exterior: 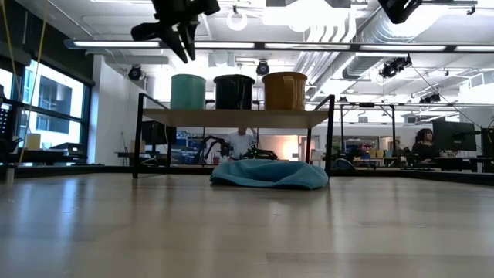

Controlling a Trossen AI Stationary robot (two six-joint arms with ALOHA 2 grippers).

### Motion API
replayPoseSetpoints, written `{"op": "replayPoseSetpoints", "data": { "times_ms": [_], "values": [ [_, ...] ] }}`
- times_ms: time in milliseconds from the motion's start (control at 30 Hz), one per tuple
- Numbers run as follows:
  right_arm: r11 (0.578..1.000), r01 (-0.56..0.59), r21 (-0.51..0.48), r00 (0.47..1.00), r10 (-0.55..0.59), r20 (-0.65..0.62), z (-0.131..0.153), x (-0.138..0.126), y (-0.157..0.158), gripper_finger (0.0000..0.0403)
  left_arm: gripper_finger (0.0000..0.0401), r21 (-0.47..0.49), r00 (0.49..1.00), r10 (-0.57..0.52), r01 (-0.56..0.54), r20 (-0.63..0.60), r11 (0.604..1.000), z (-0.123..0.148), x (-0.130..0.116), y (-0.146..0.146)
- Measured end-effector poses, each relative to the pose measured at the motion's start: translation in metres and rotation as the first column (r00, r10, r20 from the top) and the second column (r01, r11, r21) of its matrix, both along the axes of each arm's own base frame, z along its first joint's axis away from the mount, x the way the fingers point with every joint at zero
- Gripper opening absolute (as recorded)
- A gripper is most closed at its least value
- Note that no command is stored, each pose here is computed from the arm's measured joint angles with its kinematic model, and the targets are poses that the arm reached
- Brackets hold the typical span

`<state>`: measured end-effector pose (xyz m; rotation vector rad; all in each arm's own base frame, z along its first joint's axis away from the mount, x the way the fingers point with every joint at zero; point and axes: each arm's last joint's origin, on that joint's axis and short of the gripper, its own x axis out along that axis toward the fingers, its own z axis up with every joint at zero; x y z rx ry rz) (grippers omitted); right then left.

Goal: Stack small to large cups/mugs on shelf
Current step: Put the light blue mug on the shelf

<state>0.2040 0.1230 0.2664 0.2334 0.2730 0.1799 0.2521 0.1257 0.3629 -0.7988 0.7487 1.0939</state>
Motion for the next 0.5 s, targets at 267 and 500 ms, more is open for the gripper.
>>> {"op": "replayPoseSetpoints", "data": {
  "times_ms": [267, 500],
  "values": [
    [0.998, -0.062, -0.016, 0.998, 0.062, -0.01, -0.001, -0.001, 0.002, 0.0073, 0.0069, -0.028, 0.997, 0.081, -0.081, 0.004, 0.996, -0.007, 0.006, 0.0],
    [0.996, -0.088, -0.021, 0.996, 0.087, -0.034, -0.003, -0.001, 0.002, 0.0073, 0.007, -0.036, 0.996, 0.091, -0.091, -0.01, 0.995, -0.014, 0.014, 0.002]
  ]
}}
